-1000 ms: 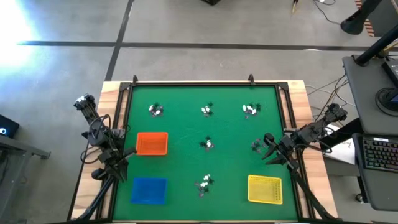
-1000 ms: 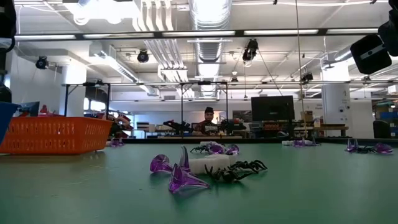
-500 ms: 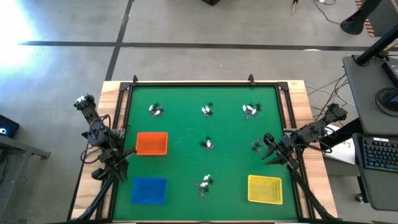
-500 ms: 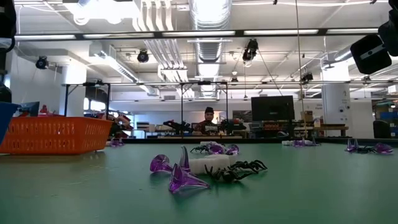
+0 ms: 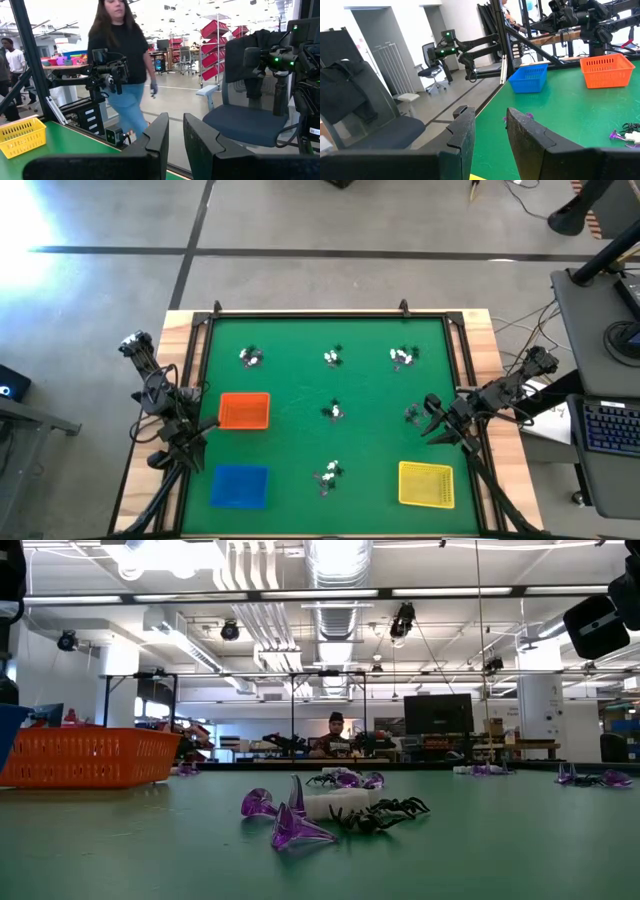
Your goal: Sort Halloween decoration
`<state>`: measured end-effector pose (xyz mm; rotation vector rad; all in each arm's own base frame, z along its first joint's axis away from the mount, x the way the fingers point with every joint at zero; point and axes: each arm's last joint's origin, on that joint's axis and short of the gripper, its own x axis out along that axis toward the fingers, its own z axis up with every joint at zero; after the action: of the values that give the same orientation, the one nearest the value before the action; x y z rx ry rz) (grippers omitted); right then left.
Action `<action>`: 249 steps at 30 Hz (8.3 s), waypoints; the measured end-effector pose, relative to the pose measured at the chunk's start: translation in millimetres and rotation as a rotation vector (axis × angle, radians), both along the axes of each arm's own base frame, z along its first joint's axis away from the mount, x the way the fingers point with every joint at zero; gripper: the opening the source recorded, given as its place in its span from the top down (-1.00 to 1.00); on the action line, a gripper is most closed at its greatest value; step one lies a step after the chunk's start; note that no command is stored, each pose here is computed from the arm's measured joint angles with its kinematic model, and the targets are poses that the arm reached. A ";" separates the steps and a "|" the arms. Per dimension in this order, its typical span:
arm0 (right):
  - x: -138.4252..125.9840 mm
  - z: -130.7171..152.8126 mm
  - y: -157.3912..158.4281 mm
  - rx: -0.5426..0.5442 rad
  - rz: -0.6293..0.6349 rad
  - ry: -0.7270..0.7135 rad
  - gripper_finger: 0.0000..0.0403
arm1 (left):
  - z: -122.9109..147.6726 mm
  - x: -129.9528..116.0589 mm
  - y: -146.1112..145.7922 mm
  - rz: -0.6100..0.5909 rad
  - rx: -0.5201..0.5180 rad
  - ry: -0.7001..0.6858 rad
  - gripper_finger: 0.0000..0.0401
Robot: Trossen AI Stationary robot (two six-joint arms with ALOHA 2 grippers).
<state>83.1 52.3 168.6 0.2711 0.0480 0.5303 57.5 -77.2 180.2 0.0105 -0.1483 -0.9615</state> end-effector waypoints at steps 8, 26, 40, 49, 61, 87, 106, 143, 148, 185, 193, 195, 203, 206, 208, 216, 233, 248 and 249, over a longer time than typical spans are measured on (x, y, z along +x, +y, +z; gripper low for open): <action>0.4 0.1 -0.7 0.001 -0.027 0.000 0.48 | 0.0 0.0 0.0 0.000 0.000 0.000 0.80; 2.0 1.3 -3.6 -0.065 -0.147 -0.046 0.48 | -0.1 0.0 0.0 0.000 0.000 0.000 0.80; 1.0 21.2 -9.8 0.459 -0.262 -0.045 0.48 | -0.1 0.0 0.0 0.000 0.000 0.000 0.80; 1.5 21.1 -12.1 0.588 -0.325 -0.010 0.48 | 0.1 2.6 2.0 0.143 0.159 -0.208 0.80; 1.8 20.3 -18.3 0.657 -0.532 -0.029 0.48 | -0.8 2.3 1.6 0.135 0.200 -0.249 0.80; 1.4 19.4 -21.5 0.658 -0.649 -0.045 0.48 | 23.5 4.4 13.2 0.442 -0.114 -0.218 0.80; 1.0 19.0 -23.5 0.671 -0.720 -0.054 0.48 | 37.7 0.8 20.0 0.449 -0.362 -0.199 0.80; 1.0 19.0 -23.5 0.671 -0.719 -0.054 0.48 | 40.3 15.1 20.3 0.859 -0.559 0.073 0.53; 1.1 18.9 -23.5 0.664 -0.720 -0.055 0.48 | 50.5 17.3 23.7 1.094 -0.583 0.128 0.37; -0.9 21.0 -28.6 0.664 -0.879 -0.099 0.48 | 134.0 -2.3 54.0 1.354 -0.480 0.086 0.50; -4.1 37.9 -29.8 0.606 -0.745 -0.237 0.48 | 167.5 -12.7 65.1 1.268 -0.422 0.002 0.50; -5.9 43.4 -30.3 0.602 -0.695 -0.290 0.48 | 171.4 -14.5 67.2 1.266 -0.397 0.005 0.50; -13.8 57.4 -38.0 0.635 -0.720 -0.450 0.48 | 188.6 -22.6 76.1 1.220 -0.353 -0.009 0.50; -12.6 59.1 -39.3 0.666 -0.725 -0.444 0.48 | 191.6 -26.0 80.8 1.244 -0.304 0.010 0.51; -11.3 64.6 -38.7 0.658 -0.701 -0.448 0.48 | 192.6 -28.6 83.9 1.238 -0.287 0.024 0.53; 9.7 105.0 -26.5 0.498 -0.597 -0.386 0.48 | 192.5 -33.7 87.9 1.120 -0.301 0.047 0.65; 120.4 175.0 6.7 -0.285 -0.808 0.134 0.48 | 168.0 -23.9 75.0 1.068 -0.257 0.135 0.72; 151.7 183.5 -16.8 -0.260 -0.963 0.392 0.48 | 147.2 -18.9 73.5 1.305 -0.187 0.172 0.62; 152.3 185.4 -16.9 -0.257 -0.972 0.383 0.48 | 146.2 -19.3 73.9 1.308 -0.184 0.180 0.58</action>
<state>235.4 35.4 354.0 0.1149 0.3350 -0.4986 38.2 -3.3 326.4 -0.1346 -0.0379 0.3595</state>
